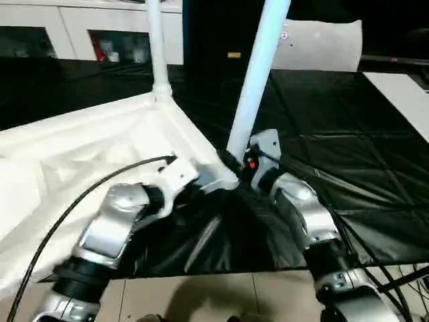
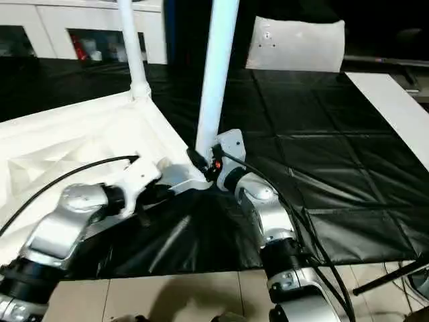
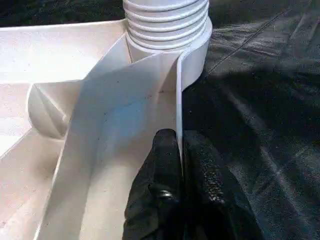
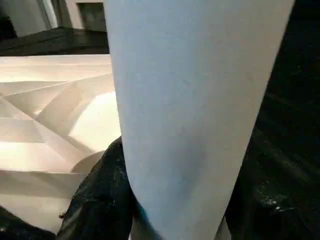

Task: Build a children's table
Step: Insert table leg to table base

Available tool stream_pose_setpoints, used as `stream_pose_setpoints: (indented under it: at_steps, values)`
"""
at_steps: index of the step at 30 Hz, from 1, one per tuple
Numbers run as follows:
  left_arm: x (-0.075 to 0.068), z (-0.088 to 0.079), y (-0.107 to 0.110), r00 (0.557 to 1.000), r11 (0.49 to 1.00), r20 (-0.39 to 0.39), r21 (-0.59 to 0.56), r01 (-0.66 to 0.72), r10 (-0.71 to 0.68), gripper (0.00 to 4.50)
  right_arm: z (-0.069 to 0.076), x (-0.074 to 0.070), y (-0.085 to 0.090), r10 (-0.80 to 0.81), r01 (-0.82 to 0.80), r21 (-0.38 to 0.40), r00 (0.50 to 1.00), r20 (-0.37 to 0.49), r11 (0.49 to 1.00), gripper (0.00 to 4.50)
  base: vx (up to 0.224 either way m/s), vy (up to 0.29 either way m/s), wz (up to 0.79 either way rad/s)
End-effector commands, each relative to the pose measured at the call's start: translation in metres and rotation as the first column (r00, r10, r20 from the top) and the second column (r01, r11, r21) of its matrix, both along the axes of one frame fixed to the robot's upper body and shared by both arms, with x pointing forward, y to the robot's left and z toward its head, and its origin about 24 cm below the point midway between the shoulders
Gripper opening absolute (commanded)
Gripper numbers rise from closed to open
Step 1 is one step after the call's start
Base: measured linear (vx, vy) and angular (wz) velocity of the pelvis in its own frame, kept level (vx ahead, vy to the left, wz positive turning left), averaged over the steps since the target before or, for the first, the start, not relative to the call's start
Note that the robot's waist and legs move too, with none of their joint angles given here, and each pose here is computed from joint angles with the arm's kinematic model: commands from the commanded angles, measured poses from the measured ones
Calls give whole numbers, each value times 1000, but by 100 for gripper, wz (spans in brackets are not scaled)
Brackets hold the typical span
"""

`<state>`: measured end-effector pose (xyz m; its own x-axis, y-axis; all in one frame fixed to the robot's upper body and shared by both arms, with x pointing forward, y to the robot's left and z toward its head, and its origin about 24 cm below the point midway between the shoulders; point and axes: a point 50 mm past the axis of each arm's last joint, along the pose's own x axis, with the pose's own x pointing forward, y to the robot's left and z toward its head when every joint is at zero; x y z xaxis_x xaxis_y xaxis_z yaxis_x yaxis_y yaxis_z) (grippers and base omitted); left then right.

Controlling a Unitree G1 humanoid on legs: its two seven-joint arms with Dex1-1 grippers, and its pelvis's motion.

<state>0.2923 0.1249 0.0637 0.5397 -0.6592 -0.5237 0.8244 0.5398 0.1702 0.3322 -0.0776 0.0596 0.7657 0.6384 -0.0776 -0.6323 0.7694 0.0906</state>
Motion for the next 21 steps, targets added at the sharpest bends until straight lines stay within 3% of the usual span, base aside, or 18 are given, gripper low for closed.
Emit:
stream_pose_setpoints:
  at_steps: [1, 8, 11, 17, 21]
  values:
    - [-2, -4, -19, 998, 998, -4, 14, 66, -66, 0, -38, -13, 6, 7, -16, -48, 983, -185, 999, 191, 0, 0, 0]
    - [3, -5, -7, 1000, 994, 1, 113, 13, -13, 0, -44, -14, 5, -25, 17, -41, 977, -212, 999, 191, 0, 0, 0]
    - [4, -6, -3, 1000, 992, -3, 126, 4, -3, 0, -44, -15, 5, -26, 20, -27, 976, -216, 999, 261, 0, 0, 0]
    - [10, -4, 4, 1000, 993, 7, 118, 1, -2, 0, -41, -18, 2, 8, -6, 11, 981, -192, 1000, 311, 0, 0, 0]
    - [18, 0, 10, 999, 995, 26, 93, 44, -47, 0, -39, -26, -9, 56, -52, 30, 984, -172, 998, 351, 0, 0, 0]
